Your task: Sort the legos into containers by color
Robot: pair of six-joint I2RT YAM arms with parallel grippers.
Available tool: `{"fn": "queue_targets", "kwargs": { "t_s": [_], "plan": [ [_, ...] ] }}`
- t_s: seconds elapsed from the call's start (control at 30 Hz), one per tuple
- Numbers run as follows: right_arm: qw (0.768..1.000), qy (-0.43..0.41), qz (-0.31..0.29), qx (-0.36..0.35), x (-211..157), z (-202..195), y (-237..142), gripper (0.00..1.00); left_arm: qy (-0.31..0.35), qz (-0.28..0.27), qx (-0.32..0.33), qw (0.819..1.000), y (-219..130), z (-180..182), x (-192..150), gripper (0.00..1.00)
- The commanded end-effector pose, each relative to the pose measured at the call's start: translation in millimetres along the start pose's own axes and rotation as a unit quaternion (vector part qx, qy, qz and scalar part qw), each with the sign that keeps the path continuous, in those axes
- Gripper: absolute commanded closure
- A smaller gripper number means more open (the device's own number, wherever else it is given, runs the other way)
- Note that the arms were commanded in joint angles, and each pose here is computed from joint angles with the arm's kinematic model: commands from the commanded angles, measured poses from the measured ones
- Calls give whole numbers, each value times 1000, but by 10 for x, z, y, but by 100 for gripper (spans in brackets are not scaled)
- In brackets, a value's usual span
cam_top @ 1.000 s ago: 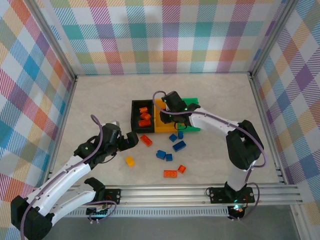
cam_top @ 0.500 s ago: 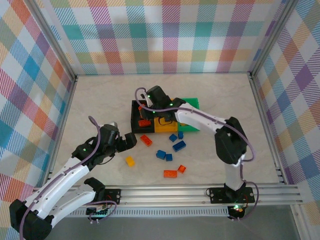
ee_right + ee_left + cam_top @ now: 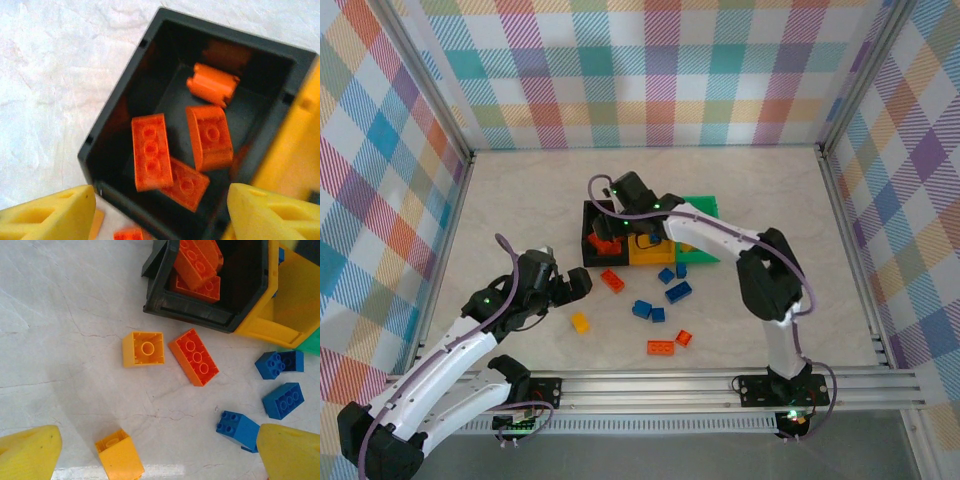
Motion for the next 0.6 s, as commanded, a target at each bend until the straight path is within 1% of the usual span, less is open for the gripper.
{"fn": "queue_targets", "kwargs": {
  "t_s": [0.0,0.07,0.17,0.3,0.4,0.57],
  "plan": [
    [999,8,-28,19,-46,75,-420,28,-11,-5,-16,1000,-80,-61,58,0],
    [999,11,-19,27,-288,101,-520,27,-12,-6,-19,1000,-70,-71,58,0],
    [999,1,23,43,-792,167,-553,26,-16,-5,-21,1000,-39,-71,50,0],
    [995,-32,83,47,-1352,250,-471,27,-20,1,-17,1000,38,-50,21,0],
    [992,-55,108,39,-1582,273,-362,27,-24,8,-15,1000,81,-33,-4,0],
    [986,-98,132,4,-1744,281,-208,27,-25,13,-9,1000,112,3,-32,0]
  ]
}}
Point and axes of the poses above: each hand's point on the last joint's axis, 136 mm out from that joint toward the fingers, its own y axis out along the fingers, its own z axis along the line the jaws close on, x = y × z, the point moved 2 cm from there along -y, back along the fingers, and after that the axes turned 7 degrees about -y, right-handed, at the moved point
